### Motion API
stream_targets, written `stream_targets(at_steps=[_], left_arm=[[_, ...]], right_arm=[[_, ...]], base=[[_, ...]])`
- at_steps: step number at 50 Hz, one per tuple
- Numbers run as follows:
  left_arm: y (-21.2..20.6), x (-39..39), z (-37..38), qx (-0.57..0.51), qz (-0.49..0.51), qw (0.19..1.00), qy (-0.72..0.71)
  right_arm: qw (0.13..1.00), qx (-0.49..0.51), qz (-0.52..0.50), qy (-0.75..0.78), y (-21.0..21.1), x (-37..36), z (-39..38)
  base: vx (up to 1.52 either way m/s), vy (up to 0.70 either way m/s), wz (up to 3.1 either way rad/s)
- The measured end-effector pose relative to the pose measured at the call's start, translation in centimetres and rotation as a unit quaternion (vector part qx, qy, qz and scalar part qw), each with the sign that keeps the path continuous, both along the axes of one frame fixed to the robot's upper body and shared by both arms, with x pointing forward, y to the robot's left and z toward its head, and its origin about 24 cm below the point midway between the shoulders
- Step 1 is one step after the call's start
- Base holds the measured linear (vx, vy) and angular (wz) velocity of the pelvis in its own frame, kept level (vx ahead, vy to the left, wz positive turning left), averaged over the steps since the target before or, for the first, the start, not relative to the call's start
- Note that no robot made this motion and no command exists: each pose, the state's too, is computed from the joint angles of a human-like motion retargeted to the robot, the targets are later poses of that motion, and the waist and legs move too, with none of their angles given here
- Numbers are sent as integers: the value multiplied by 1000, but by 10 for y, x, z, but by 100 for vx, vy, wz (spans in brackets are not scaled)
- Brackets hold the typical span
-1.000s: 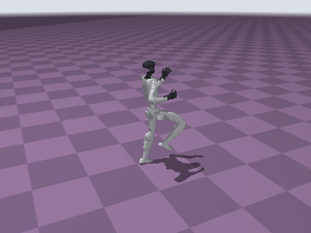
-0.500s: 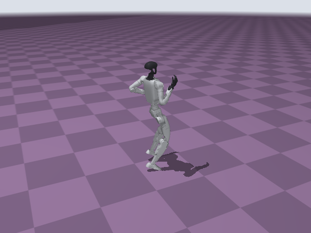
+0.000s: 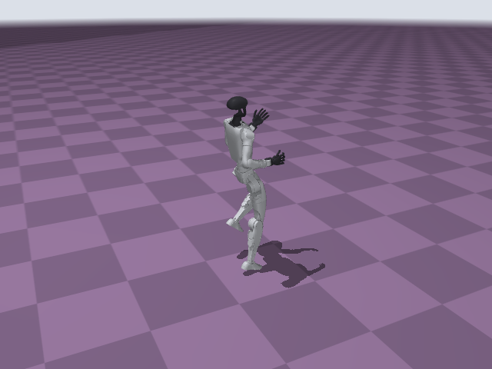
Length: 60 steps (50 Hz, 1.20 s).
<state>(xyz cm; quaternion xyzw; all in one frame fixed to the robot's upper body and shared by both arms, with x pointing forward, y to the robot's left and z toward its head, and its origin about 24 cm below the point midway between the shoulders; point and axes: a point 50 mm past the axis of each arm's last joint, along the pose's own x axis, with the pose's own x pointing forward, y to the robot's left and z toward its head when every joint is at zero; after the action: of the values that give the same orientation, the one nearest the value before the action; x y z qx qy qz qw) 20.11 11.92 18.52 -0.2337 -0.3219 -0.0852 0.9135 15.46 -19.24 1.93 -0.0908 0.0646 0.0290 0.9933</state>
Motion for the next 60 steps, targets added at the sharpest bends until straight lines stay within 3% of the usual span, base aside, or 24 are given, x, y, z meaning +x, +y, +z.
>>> stream_targets(at_steps=[3, 7, 12, 18, 21, 25, 28, 32, 35, 37, 39, 45, 50, 55, 60], left_arm=[[24, 0, -36, 23, 65, 994, 85], [76, -33, -104, 75, 147, 950, 266], [87, -86, -116, 202, 104, 904, 361], [94, -119, -145, 212, 138, 852, 458], [82, -76, -152, 186, 162, 877, 413], [33, 5, -128, 159, 126, 940, 275], [-13, 57, -46, 201, 109, 971, 62], [-34, 39, 25, 176, 87, 974, -116], [-27, 18, 30, 130, 77, 980, -127], [-23, 10, 29, 116, 49, 985, -117], [-17, 7, 23, 101, 29, 990, -93], [7, 11, -24, 57, 35, 997, 41], [80, -27, -96, 79, 145, 955, 247], [91, -86, -107, 191, 96, 913, 347], [96, -116, -129, 189, 73, 875, 439]], right_arm=[[999, 23, 6, -46, 10, 50, 4], [957, 95, 85, -260, 56, 109, 108], [865, 248, 132, -417, 64, 39, 184], [879, 287, 170, -341, 77, 16, 160], [923, 217, 144, -283, 84, 31, 126], [966, 117, 56, -222, 72, 52, 77], [971, 155, -37, -176, 45, 45, 54], [981, 130, 34, -143, 17, 0, 63], [991, 101, 54, -75, -7, -30, 63], [998, 64, 5, -28, -23, -49, 50], [998, 44, -45, 7, -30, -57, 31], [999, 0, -35, -4, -17, 8, -3], [947, 77, 26, -311, 33, 105, 122], [857, 215, 126, -452, 62, 41, 195], [866, 252, 203, -382, 76, 16, 175]], base=[[-14, -9, -93], [-14, -9, -88], [17, 6, 102], [-3, 8, -31], [-19, 8, 51], [-29, 14, 133], [-29, 3, 35], [24, -4, -102], [32, -9, 110], [25, -7, 135], [18, -9, -5], [-4, -6, -90], [-15, -6, -164], [27, 3, 129], [19, 6, -115]])
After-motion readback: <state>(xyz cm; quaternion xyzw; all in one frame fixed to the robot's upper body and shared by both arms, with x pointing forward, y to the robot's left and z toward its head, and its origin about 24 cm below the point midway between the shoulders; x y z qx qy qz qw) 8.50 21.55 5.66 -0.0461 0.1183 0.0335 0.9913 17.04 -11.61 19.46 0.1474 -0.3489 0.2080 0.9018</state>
